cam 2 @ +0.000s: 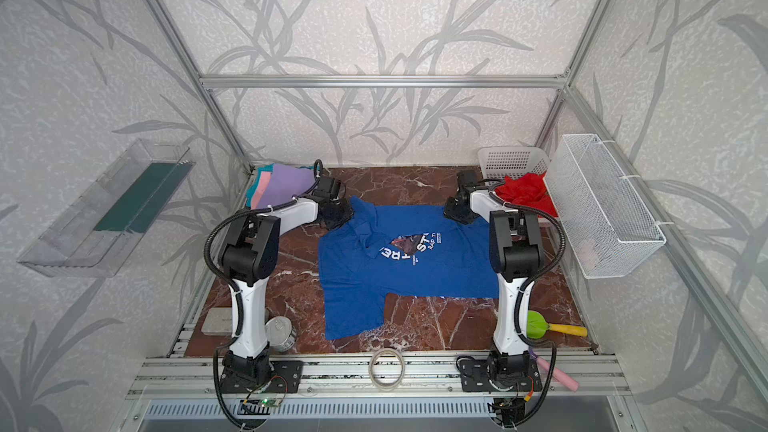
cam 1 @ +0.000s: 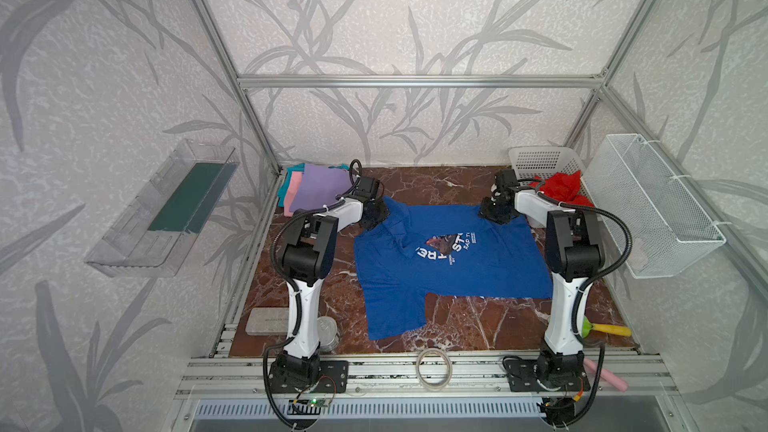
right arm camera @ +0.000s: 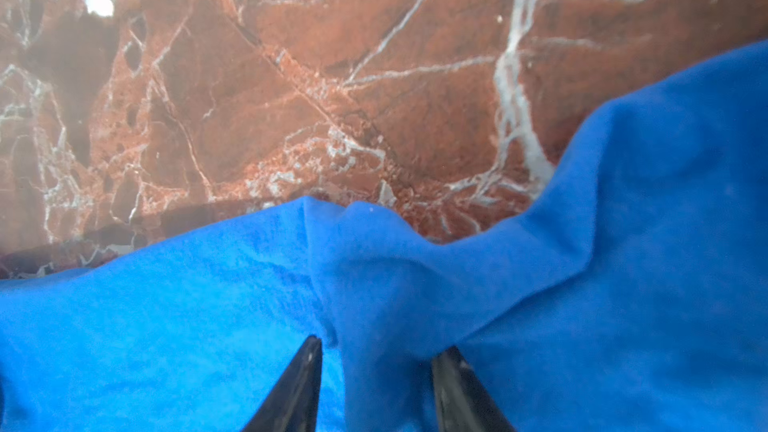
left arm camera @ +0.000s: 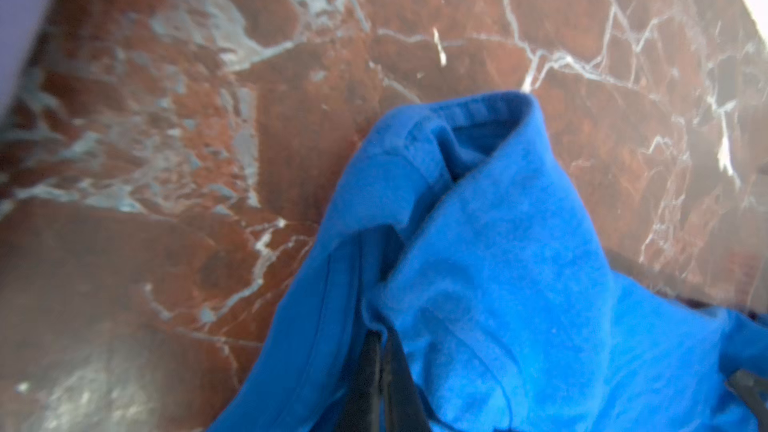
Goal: Fold and stack the t-shirts
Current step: 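Grasp the shirt's far edge with both grippers and lift it slightly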
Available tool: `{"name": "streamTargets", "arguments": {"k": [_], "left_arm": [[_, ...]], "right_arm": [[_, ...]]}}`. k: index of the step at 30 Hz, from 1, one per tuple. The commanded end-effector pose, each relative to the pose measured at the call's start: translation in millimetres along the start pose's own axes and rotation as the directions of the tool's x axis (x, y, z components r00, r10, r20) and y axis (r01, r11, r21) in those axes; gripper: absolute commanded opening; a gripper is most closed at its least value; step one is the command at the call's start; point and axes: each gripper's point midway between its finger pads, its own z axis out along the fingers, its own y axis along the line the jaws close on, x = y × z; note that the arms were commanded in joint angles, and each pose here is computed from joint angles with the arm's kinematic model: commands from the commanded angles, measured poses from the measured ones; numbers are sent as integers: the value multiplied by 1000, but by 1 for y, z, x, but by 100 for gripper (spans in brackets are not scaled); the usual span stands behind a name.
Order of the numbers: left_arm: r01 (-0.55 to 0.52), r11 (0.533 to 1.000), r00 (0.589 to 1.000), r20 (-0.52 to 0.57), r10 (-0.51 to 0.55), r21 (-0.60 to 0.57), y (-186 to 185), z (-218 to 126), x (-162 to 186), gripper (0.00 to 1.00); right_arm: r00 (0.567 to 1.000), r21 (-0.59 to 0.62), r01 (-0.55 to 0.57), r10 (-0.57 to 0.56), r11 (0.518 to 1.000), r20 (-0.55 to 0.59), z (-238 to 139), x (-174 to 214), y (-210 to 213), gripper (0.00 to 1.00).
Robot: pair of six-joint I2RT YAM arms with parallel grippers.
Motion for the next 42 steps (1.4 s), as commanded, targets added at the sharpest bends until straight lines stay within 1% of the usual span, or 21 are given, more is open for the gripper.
{"name": "streamTargets", "arguments": {"k": [1,5,7,9,14,17,21,25,27,30,33,36,39,41,42], "left_arm": [[-8,999,999,36,10,-39,2,-18,-11,0],[-5,986,996,91,21,-165,34,-46,-22,0],[14,980,995,102,6,-200,48,-54,-25,0],[23,980,995,99,-4,-197,50,-57,-25,0],[21,991,997,72,-12,-130,30,-64,-17,0],[17,989,998,65,-8,-147,30,-77,-8,0],[32,986,999,31,-28,-164,37,-90,18,0],[18,984,1000,-7,-19,-179,39,-93,48,0],[3,976,1000,-26,-9,-218,47,-91,62,0],[-2,955,999,-38,-10,-297,70,-83,66,0],[21,924,998,-54,-45,-381,92,-75,57,11],[21,916,998,-46,-43,-400,92,-79,40,19],[15,921,1000,27,-5,-390,77,-100,15,20],[15,924,997,74,15,-382,66,-114,-2,20],[15,930,995,97,23,-368,59,-119,-11,20]], "right_arm": [[999,44,9,-7,999,-49,-2,15,-10,45],[999,33,12,-10,999,-50,-1,17,-6,45],[998,30,20,-18,999,-54,0,19,-2,45],[998,30,28,-27,999,-61,3,23,2,45],[997,24,40,-38,999,-68,6,27,8,45],[997,29,42,-40,999,-67,5,27,7,45],[997,31,46,-44,998,-68,6,26,8,45],[997,28,46,-43,999,-70,7,27,9,45],[996,28,48,-46,998,-71,7,28,10,45],[996,25,53,-51,998,-70,6,28,11,46],[996,22,65,-63,998,-67,0,29,14,48],[991,19,128,-127,992,-42,-18,29,27,50],[972,0,236,-236,972,7,-46,32,53,51],[942,-18,333,-332,943,55,-66,41,78,52],[912,-31,404,-400,914,85,-77,47,94,52]]}}
